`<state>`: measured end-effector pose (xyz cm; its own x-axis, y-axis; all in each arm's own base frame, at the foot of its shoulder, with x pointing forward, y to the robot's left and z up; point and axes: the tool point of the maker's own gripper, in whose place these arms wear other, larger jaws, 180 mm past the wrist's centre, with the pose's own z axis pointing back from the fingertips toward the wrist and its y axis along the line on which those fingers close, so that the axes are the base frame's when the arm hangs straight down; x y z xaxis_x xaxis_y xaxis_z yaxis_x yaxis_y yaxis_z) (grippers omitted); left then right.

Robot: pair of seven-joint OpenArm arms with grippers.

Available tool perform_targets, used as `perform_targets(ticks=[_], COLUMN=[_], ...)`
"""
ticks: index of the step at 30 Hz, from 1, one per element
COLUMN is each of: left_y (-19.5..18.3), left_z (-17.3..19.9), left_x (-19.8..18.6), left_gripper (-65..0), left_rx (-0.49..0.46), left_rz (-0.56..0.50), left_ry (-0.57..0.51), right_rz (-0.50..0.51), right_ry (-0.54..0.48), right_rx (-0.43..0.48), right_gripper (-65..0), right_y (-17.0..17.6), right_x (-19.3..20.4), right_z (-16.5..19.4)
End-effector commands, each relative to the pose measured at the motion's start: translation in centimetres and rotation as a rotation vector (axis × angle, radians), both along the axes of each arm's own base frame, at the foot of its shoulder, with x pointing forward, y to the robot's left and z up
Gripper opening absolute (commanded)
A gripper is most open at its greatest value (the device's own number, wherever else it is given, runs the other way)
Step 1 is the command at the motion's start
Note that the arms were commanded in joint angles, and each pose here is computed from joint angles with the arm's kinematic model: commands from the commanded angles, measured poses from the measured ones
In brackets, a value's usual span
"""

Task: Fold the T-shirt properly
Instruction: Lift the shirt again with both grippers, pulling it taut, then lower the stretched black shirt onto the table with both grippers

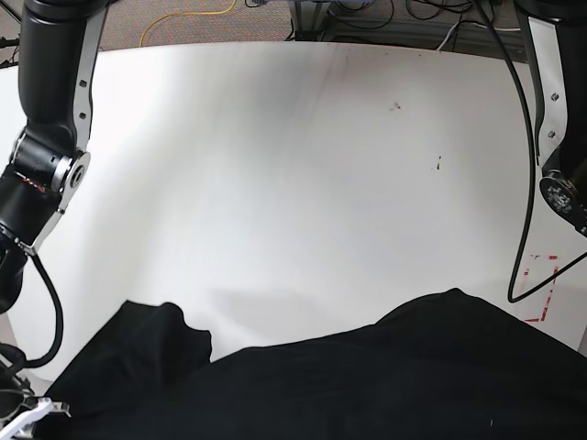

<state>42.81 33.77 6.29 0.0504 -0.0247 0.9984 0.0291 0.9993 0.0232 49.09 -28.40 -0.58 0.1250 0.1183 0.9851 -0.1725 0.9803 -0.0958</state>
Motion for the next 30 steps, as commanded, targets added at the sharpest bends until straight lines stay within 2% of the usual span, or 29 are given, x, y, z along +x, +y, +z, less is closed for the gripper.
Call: perform_targets(ticks=[1,8,18,24,30], left_y=[0.3,-0.2,1.4,1.9,1.9], left_z=[0.3,-5.6,-18.1,-24.5,-28.6], left_x=[-0.3,-1.0,-5.2,-8.7,-11.4], left_gripper=[-65.0,-65.0,-65.0,-65.0,-65.0], left_rx=[0.009,0.045,-0.027,-0.065,-0.071], left_rz=[0.005,0.007,0.023,0.026,0.03], left_ry=[-0.025,0.088,0.333,0.489,0.572], right_rz=[-0.021,-0.045,-0.105,-0.135,-0.148], right_ry=[-0.004,0.122,0.316,0.422,0.507], right_rx=[0.025,0.054,0.121,0.146,0.18], right_gripper=[-65.0,-65.0,-65.0,-65.0,-65.0], right_y=[-1.4,-2.4,-2.3,-2.0,-1.2], right_x=[-0.8,-3.6,-10.2,-14.3,-17.4], right_z=[-0.8,-8.8,-20.3,-25.2,-28.8])
